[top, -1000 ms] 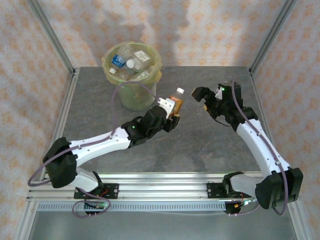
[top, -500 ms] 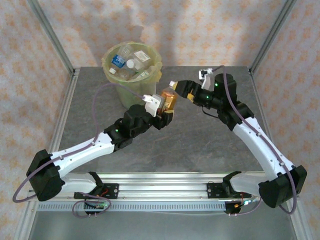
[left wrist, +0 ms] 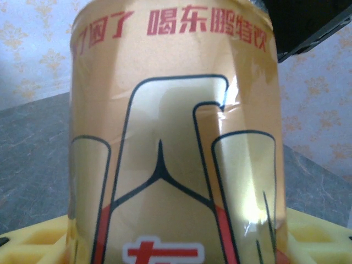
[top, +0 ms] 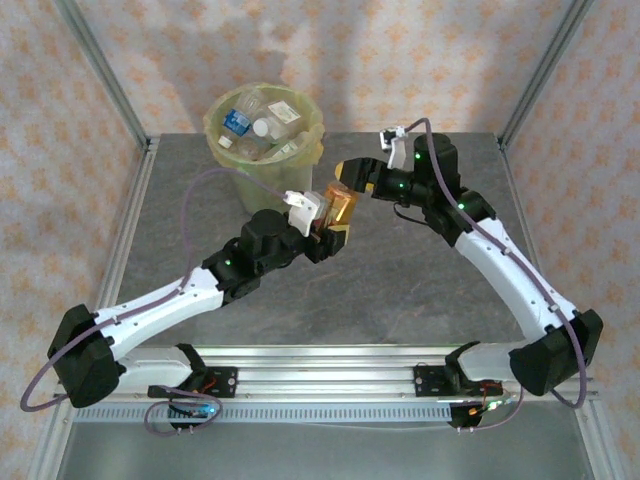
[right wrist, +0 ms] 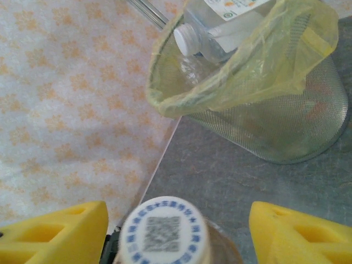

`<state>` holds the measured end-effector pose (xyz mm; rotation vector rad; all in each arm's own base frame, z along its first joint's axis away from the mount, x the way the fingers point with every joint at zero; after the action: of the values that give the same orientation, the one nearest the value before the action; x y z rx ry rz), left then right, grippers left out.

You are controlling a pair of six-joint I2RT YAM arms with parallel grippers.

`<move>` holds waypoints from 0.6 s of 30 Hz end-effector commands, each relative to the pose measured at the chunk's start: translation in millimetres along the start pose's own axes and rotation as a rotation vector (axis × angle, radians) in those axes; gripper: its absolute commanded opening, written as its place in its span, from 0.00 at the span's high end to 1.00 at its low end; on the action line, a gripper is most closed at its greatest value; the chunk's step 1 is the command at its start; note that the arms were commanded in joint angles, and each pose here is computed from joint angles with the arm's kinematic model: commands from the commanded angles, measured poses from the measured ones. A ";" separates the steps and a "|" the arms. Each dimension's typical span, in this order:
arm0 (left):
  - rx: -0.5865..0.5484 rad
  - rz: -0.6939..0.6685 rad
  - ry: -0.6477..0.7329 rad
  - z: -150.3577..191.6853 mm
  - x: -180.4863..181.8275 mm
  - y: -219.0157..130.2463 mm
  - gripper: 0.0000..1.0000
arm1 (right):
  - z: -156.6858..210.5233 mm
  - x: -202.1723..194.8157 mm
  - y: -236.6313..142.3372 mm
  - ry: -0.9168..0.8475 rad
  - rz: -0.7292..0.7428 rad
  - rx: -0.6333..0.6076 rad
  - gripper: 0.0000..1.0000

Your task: Put the plastic bottles in the bin

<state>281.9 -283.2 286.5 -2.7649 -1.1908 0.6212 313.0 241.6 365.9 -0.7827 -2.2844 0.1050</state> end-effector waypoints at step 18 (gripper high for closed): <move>-0.054 -0.024 -0.058 -27.9 6.2 -14.3 0.00 | -11.7 11.8 3.7 -0.130 0.057 0.030 0.99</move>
<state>285.4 -277.2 286.8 -2.7549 -1.2082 0.6694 313.6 250.9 367.0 -0.7992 -2.3379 0.2038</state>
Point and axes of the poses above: each hand's point on the last joint's axis, 136 mm out from that joint toward the fingers, its own y axis out along the fingers, its own x axis along the line the jaws close on, z = x × y, the point moved 2 cm from there along -y, back along the fingers, and after that the axes turned 9 degrees about -y, right-handed, at the moved point
